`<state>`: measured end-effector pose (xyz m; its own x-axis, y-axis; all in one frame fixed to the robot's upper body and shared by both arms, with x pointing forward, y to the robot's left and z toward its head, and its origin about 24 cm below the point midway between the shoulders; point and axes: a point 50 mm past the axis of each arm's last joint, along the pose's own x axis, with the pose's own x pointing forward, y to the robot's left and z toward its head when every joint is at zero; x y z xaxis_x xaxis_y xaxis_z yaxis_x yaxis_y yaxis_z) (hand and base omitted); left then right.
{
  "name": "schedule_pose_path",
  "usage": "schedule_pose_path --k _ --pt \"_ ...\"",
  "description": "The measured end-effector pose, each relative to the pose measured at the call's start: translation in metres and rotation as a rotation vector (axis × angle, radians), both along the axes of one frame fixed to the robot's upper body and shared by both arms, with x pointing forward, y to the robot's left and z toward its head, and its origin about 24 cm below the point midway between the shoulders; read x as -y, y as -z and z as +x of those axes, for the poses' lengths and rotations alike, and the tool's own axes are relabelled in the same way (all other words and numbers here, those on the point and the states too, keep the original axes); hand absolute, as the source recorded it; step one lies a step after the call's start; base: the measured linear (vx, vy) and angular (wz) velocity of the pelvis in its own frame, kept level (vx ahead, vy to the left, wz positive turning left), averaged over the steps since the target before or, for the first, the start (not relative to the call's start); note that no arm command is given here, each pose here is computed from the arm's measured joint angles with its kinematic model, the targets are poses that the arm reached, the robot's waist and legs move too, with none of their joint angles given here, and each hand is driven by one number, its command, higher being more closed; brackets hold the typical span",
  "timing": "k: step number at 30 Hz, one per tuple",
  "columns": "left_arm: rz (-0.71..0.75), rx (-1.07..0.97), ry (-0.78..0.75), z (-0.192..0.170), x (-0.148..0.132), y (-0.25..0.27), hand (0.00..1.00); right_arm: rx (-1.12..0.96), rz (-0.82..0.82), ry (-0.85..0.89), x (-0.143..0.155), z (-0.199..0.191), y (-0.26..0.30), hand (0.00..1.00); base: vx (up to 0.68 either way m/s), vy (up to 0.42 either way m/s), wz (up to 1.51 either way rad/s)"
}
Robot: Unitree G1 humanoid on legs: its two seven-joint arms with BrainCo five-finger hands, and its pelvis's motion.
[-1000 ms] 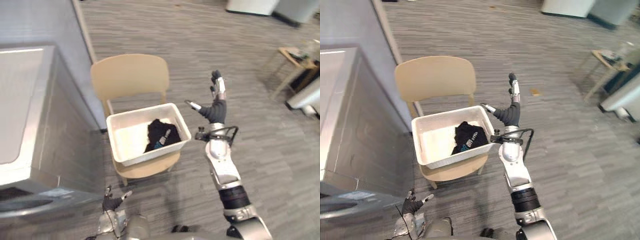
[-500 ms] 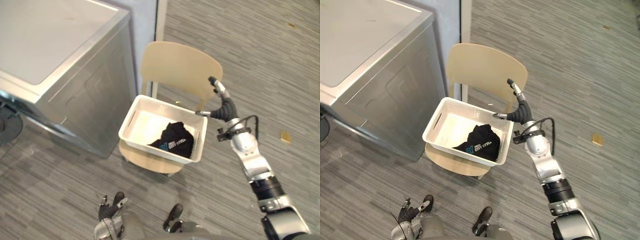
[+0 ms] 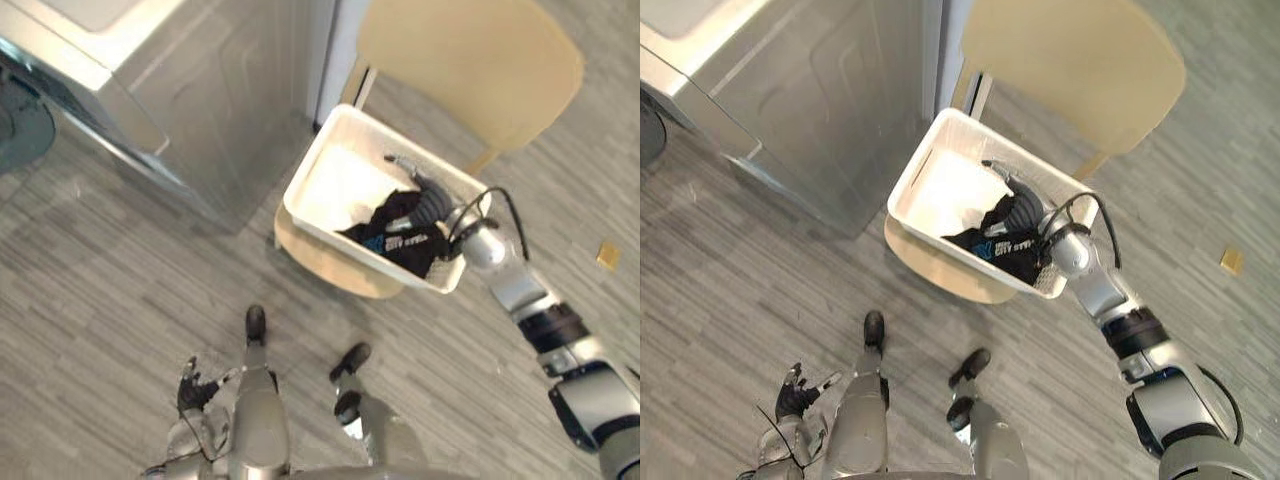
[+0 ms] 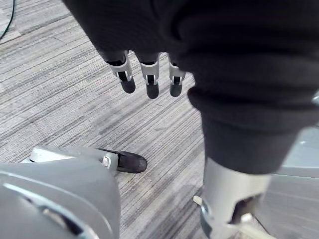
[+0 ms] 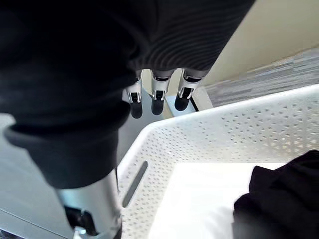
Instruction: Pick up the laundry basket with both hands and put the clothes into the washing machine.
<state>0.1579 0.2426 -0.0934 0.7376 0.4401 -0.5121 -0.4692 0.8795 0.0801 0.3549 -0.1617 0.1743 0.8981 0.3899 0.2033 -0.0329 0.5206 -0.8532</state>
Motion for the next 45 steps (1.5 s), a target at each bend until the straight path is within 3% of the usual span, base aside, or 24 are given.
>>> schedule_pose_path --k 6,13,26,30,31,36,45 --pt "-0.033 0.161 0.046 0.038 0.011 -0.026 0.00 0.005 -0.139 0.163 0.019 0.027 -0.016 0.00 0.03 0.071 0.15" --pt "-0.093 0.216 0.040 0.049 0.016 -0.033 0.00 0.004 -0.155 0.374 0.049 0.048 -0.040 0.00 0.04 0.079 0.02" --pt "-0.251 0.373 -0.040 0.065 0.020 -0.052 0.00 -0.074 -0.186 0.557 0.094 0.050 -0.033 0.00 0.04 0.100 0.03" --pt "-0.295 0.504 0.022 0.077 0.036 -0.076 0.00 -0.016 -0.220 0.620 0.114 0.044 -0.045 0.00 -0.01 0.133 0.02" --pt "-0.305 0.526 0.048 0.079 0.042 -0.081 0.00 0.001 -0.229 0.639 0.119 0.042 -0.049 1.00 -0.03 0.153 0.00" --pt "-0.390 0.584 0.094 0.083 0.070 -0.091 0.00 0.075 -0.251 0.694 0.137 0.034 -0.064 1.00 -0.02 0.102 -0.04" --pt "-0.460 0.590 0.085 0.084 0.091 -0.090 0.00 0.096 -0.002 0.672 0.135 0.030 -0.053 1.00 0.03 0.078 -0.07"
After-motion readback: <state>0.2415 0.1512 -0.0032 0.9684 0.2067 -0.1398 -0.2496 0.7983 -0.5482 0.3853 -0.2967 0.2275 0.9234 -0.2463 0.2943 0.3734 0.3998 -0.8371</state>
